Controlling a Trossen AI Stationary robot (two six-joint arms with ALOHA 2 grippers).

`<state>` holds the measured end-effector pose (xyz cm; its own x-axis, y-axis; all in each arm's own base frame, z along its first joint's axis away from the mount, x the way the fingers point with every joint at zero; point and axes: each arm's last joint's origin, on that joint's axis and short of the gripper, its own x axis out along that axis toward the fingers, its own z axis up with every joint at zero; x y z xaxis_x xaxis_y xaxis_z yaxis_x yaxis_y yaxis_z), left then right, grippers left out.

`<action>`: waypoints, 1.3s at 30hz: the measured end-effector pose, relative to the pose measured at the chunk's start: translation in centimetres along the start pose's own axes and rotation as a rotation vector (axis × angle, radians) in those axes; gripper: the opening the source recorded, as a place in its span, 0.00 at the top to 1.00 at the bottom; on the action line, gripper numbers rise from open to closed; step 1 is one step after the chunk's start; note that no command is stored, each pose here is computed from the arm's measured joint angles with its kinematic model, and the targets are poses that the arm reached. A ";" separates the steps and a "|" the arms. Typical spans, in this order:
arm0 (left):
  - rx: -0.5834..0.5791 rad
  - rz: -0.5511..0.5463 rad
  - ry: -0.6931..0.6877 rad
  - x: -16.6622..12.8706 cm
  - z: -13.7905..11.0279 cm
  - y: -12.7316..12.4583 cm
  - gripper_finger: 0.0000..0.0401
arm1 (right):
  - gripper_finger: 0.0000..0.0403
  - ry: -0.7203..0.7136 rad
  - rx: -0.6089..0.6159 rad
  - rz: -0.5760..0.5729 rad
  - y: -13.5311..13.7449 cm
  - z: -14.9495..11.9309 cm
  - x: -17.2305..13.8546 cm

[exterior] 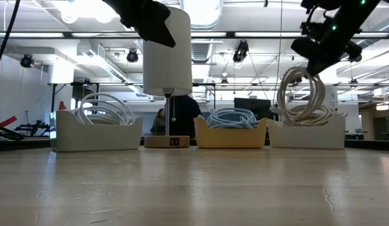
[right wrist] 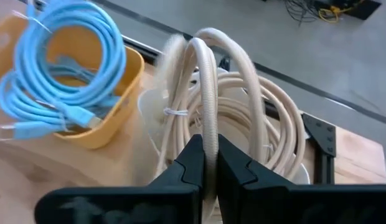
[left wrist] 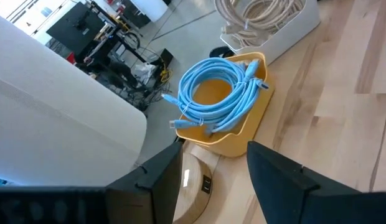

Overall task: Sort HDMI cables
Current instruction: Put the brown HDMI cable into the white bin

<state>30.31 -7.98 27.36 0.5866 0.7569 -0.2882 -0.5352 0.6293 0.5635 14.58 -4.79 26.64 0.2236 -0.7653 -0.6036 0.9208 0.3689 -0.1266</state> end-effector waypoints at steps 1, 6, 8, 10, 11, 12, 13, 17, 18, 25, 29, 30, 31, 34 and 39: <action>0.000 -0.001 0.000 0.0 0.0 0.0 0.52 | 0.97 0.002 -0.008 -0.008 -0.1 -0.1 0.3; -0.001 0.002 0.002 0.1 0.0 0.0 0.52 | 0.97 -0.006 -0.003 -0.025 -0.3 0.3 0.8; -0.002 0.005 0.004 0.2 0.0 0.1 0.52 | 0.97 -0.018 -0.007 -0.022 -0.3 0.6 0.9; -0.003 0.009 0.007 0.3 0.0 0.2 0.52 | 0.97 -0.017 -0.006 -0.028 -0.4 0.7 1.1; -0.004 0.010 0.008 0.4 0.0 0.2 0.52 | 0.97 -0.012 -0.006 -0.031 -0.4 0.6 1.2; -0.004 0.011 0.009 0.4 0.0 0.2 0.52 | 0.97 -0.006 -0.011 -0.037 -0.3 0.5 1.4; -0.005 0.013 0.010 0.5 0.0 0.3 0.52 | 0.97 0.003 -0.017 -0.046 -0.3 0.2 1.7; -0.003 0.014 0.011 0.5 0.0 0.3 0.52 | 0.97 0.026 -0.029 -0.076 -0.2 -1.1 2.8; -0.001 0.014 0.011 0.5 0.0 0.3 0.52 | 0.96 0.035 -0.041 -0.084 -0.1 -1.5 3.1; 0.003 0.016 0.012 0.6 0.0 0.3 0.52 | 0.87 0.056 -0.092 -0.086 0.0 -1.7 3.4; 0.002 0.017 0.013 0.6 0.0 0.3 0.52 | 0.81 0.041 -0.110 -0.106 -0.1 -1.5 3.3; 0.002 0.017 0.013 0.6 0.0 0.3 0.52 | 0.79 0.036 -0.108 -0.117 -0.1 -1.5 3.3; 0.002 0.017 0.013 0.6 0.0 0.4 0.52 | 0.78 0.033 -0.105 -0.122 -0.2 -1.5 3.4; 0.002 0.017 0.014 0.6 0.0 0.4 0.52 | 0.75 0.026 -0.096 -0.140 -0.4 -1.3 3.4; 0.003 0.017 0.014 0.6 0.0 0.3 0.52 | 0.72 0.072 -0.134 -0.196 -1.4 -1.1 2.9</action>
<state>30.49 -7.26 27.35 0.5688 0.7701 -0.2889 -0.5436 0.6156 0.5705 13.60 -6.96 24.20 0.0174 -0.7915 -0.6109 0.8927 0.2875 -0.3471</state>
